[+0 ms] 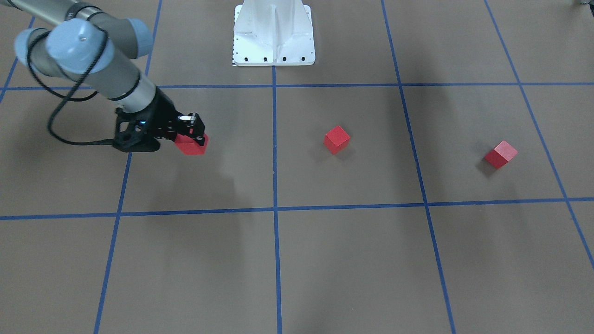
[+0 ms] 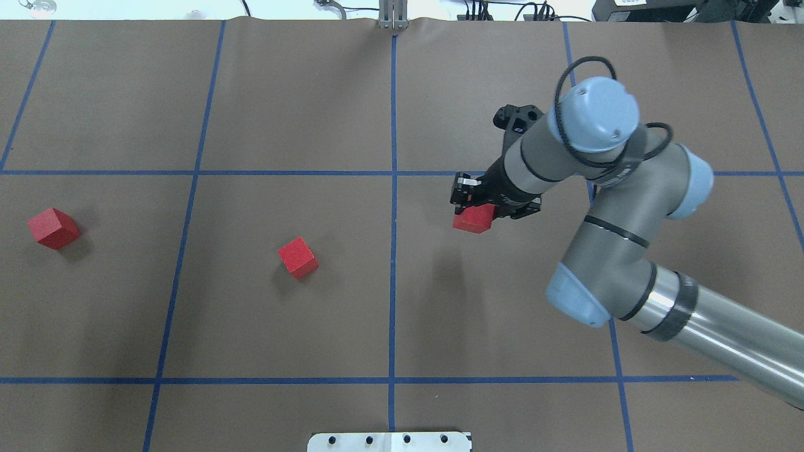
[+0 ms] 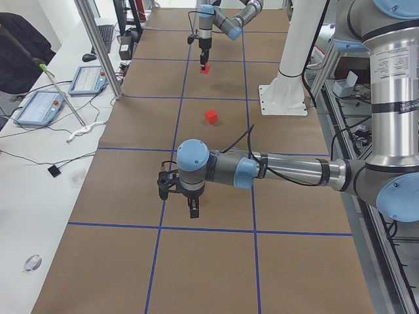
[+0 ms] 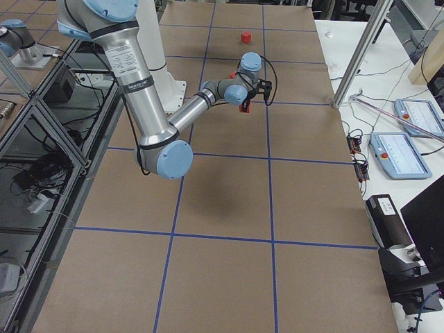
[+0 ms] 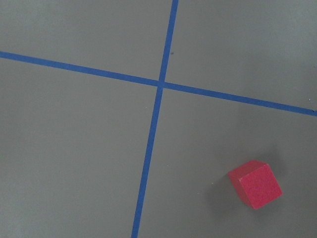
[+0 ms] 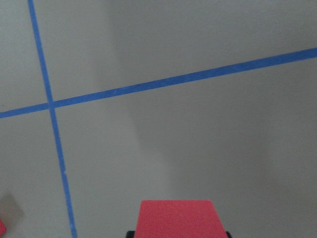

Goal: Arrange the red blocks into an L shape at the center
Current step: 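Carry the red cube with the right gripper toward the table center, then lower the cube at the center and open the right gripper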

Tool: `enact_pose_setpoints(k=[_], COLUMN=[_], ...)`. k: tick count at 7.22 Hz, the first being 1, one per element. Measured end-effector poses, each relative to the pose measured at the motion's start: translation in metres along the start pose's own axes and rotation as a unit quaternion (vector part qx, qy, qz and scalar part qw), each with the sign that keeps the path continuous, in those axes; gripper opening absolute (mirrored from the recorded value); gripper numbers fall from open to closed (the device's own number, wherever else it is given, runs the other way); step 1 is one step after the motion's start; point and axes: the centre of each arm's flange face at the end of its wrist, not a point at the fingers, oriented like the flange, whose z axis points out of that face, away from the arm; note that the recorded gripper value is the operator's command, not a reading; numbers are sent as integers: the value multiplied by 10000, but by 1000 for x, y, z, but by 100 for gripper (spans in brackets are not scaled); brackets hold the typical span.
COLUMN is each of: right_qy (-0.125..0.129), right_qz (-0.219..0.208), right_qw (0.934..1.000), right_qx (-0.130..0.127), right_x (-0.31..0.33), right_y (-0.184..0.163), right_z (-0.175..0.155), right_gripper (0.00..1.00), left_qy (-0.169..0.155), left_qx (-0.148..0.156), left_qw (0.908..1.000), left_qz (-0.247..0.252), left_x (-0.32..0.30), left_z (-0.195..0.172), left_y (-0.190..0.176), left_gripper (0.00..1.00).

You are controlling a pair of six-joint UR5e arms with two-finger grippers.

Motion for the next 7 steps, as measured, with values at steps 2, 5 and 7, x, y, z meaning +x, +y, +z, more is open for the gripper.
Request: enact_pose_setpoints(k=[2,5,7], right_qy=[174,406,462], right_qz=[212,-22,-406], right_qw=[9995,9986,9976], right_qx=[133,339,325], right_x=[-68,-112,-115], right_y=[11,20,22], right_z=[39,77,83], right_gripper=[0,0,0], left_qy=[0,5,6], left_qx=[-5,8,13], left_qw=[10000,10000,10000], left_qz=[7,19,24], left_x=[1,3,3], left_z=[1,-1,-1], left_y=[0,-1,-1], left_gripper=[100,100,100])
